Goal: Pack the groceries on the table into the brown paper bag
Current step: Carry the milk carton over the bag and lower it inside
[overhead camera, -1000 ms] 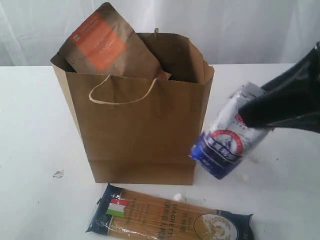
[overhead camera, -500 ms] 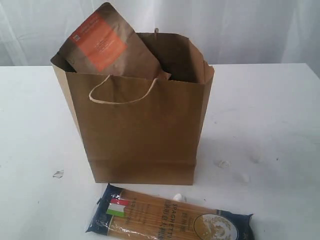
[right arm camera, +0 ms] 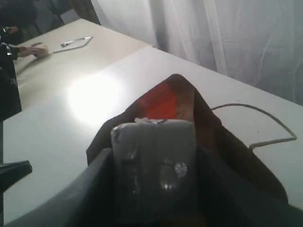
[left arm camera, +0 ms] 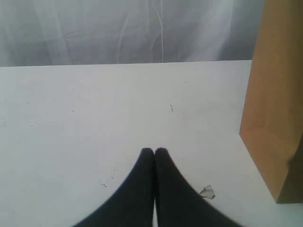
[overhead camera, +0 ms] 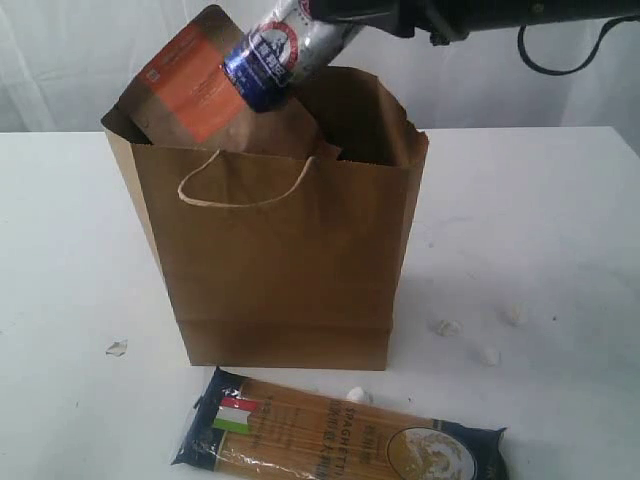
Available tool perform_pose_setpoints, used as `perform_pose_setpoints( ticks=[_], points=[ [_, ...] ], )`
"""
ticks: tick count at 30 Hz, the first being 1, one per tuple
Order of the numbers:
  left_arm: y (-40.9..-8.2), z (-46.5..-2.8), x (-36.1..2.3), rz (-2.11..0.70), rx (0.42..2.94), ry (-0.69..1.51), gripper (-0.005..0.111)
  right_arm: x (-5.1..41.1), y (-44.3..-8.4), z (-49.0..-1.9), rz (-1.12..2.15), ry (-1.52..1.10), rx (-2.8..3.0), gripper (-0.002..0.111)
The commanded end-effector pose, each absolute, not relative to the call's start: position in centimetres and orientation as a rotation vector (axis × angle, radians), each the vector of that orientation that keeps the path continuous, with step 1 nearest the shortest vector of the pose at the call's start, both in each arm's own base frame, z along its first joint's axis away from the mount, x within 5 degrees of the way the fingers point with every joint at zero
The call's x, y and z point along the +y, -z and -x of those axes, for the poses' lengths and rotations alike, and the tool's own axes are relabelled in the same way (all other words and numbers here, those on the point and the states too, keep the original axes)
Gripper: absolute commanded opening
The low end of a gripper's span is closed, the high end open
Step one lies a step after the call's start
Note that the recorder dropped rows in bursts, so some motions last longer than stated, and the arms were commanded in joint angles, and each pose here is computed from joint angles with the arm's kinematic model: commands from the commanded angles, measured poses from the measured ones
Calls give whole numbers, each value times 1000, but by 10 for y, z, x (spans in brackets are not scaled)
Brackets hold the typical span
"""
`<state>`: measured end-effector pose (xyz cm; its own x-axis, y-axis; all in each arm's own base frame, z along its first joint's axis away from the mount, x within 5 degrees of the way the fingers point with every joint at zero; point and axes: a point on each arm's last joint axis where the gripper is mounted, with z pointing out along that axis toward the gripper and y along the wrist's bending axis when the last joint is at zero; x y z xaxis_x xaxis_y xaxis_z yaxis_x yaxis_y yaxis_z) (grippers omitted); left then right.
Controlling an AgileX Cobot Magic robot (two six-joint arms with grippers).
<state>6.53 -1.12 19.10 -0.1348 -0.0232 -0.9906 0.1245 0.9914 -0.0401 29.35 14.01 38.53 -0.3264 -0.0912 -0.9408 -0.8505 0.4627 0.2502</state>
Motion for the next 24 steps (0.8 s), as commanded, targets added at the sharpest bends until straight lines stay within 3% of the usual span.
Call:
perform_pose_setpoints(
  ticks=[1,6,10,13,24],
  points=[
    [-190,-65,-12,-70,1699,137,0,138,-389,-294,816,-933,1723,13],
    [-190,-65,-12,-70,1699,137,0,133,-381,-298,872,-773,1770,13],
    [-190,-65,-12,-70,1699,137,0,135,-380,-295,919,-792,1774,36],
    [-190,-65,-12,-70,1699,137,0,134,-379,-295,924,-787,1776,48],
    [-190,-65,-12,-70,1699,137,0,134,-379,-295,924,-774,1778,54]
  ],
)
